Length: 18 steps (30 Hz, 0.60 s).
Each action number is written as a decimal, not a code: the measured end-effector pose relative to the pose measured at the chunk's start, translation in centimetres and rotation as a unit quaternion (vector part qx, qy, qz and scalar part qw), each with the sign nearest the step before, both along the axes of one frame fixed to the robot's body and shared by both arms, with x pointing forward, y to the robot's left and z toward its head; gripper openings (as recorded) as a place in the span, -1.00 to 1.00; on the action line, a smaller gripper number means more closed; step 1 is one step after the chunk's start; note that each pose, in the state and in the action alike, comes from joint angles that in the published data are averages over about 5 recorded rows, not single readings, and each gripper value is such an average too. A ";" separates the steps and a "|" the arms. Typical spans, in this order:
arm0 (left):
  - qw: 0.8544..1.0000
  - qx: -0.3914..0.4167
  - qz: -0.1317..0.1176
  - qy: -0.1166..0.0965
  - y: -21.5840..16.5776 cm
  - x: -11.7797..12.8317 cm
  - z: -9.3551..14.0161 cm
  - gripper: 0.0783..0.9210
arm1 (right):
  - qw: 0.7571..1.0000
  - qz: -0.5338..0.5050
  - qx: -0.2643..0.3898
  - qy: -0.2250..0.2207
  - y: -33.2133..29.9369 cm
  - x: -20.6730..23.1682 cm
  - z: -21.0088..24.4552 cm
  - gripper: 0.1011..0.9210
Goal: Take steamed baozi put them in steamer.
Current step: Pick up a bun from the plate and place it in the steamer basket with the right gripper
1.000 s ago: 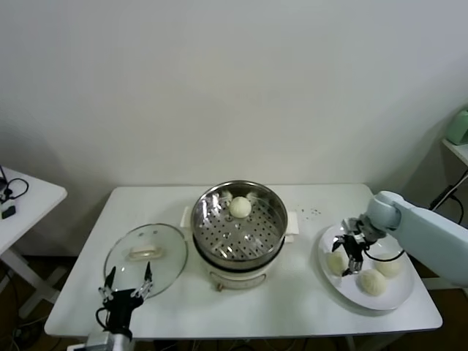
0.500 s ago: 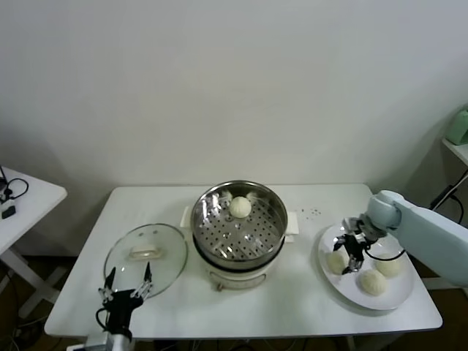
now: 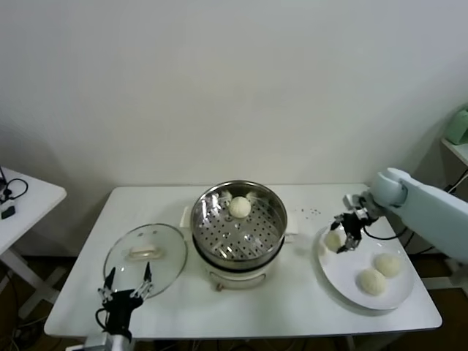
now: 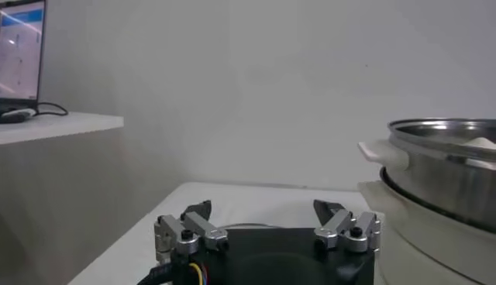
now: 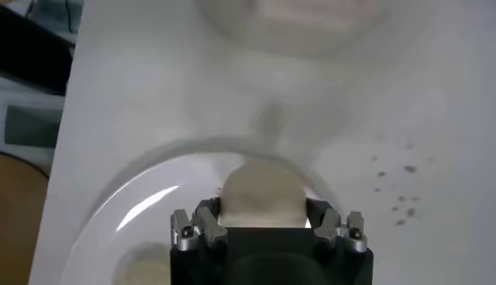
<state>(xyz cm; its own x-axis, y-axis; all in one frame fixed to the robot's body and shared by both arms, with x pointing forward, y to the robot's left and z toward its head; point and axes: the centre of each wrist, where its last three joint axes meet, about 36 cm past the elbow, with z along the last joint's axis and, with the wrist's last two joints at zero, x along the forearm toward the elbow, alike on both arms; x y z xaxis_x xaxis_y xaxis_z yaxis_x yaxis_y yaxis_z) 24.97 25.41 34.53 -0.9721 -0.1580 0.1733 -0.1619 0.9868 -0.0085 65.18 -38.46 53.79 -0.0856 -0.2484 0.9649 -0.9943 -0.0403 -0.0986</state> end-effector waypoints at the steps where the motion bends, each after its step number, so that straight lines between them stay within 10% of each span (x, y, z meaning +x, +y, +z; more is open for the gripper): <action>1: 1.000 0.000 -0.001 0.000 -0.1 0.0 0.0 0.77 | 1.000 -0.002 0.006 -0.004 0.3 0.5 1.1 0.50; 18: 1.000 -0.003 -0.022 -0.012 -1.5 0.8 0.3 0.77 | 0.996 0.016 0.086 -0.032 11.6 5.5 15.4 0.49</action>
